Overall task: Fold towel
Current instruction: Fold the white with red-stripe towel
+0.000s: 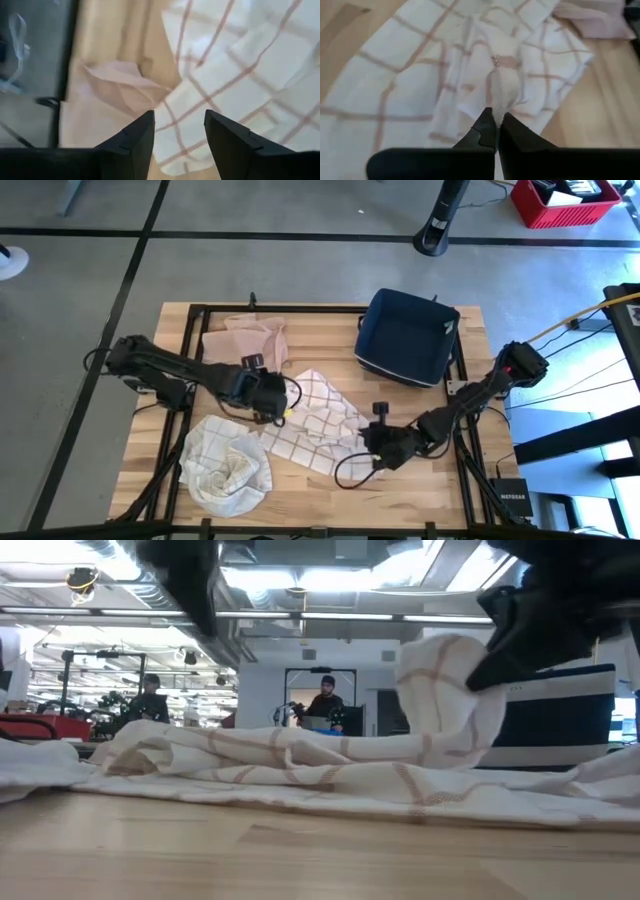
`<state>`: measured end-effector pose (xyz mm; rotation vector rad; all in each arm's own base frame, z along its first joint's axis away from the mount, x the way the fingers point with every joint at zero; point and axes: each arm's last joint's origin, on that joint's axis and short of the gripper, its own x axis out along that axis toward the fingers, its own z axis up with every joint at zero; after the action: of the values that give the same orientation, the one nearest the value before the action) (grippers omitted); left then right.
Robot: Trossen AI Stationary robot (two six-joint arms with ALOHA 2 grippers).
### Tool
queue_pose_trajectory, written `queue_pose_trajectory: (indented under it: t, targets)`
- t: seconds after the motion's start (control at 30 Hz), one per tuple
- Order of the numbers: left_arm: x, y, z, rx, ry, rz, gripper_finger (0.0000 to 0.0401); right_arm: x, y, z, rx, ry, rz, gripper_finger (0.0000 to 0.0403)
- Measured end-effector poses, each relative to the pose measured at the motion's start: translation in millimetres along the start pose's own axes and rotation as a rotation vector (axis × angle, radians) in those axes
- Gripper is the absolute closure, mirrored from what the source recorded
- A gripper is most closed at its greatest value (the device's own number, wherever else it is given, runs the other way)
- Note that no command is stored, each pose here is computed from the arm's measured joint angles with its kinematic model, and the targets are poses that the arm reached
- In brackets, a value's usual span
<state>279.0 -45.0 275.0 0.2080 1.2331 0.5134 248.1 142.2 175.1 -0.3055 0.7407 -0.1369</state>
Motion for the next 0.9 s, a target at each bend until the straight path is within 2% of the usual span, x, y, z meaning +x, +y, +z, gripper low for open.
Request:
queue_pose_trajectory:
  t: [0.13, 0.33, 0.5, 0.63, 0.7, 0.8, 0.9]
  targets:
    - [46.0, 15.8, -12.4, -0.048, 0.129, -0.016, 0.0235, 5.2, -8.1, 2.0, 0.029, 0.003, -0.032, 0.0399]
    - [96.2, 52.4, -33.3, -0.298, 0.257, -0.106, 0.0235, 8.0, -12.2, 2.5, 0.043, 0.011, -0.037, 0.0398]
    - [113.4, 74.0, -49.6, -0.451, 0.305, -0.171, 0.0235, 8.0, -12.2, 2.5, 0.043, 0.011, -0.037, 0.0399]
    - [125.6, 81.5, -61.0, -0.552, 0.327, -0.335, 0.0235, 8.0, -12.1, 2.5, 0.045, 0.011, -0.037, 0.04]
    - [132.3, 84.1, -67.8, -0.588, 0.351, -0.385, 0.0235, 8.0, -12.1, 2.5, 0.045, 0.011, -0.037, 0.04]
    - [141.6, 86.6, -77.3, -0.631, 0.367, -0.387, 0.0235, 8.0, -12.1, 2.6, 0.047, 0.01, -0.037, 0.0399]
    - [146.6, 86.1, -78.4, -0.638, 0.336, -0.467, 0.0235, 8.0, -12.1, 2.6, 0.047, 0.009, -0.037, 0.04]
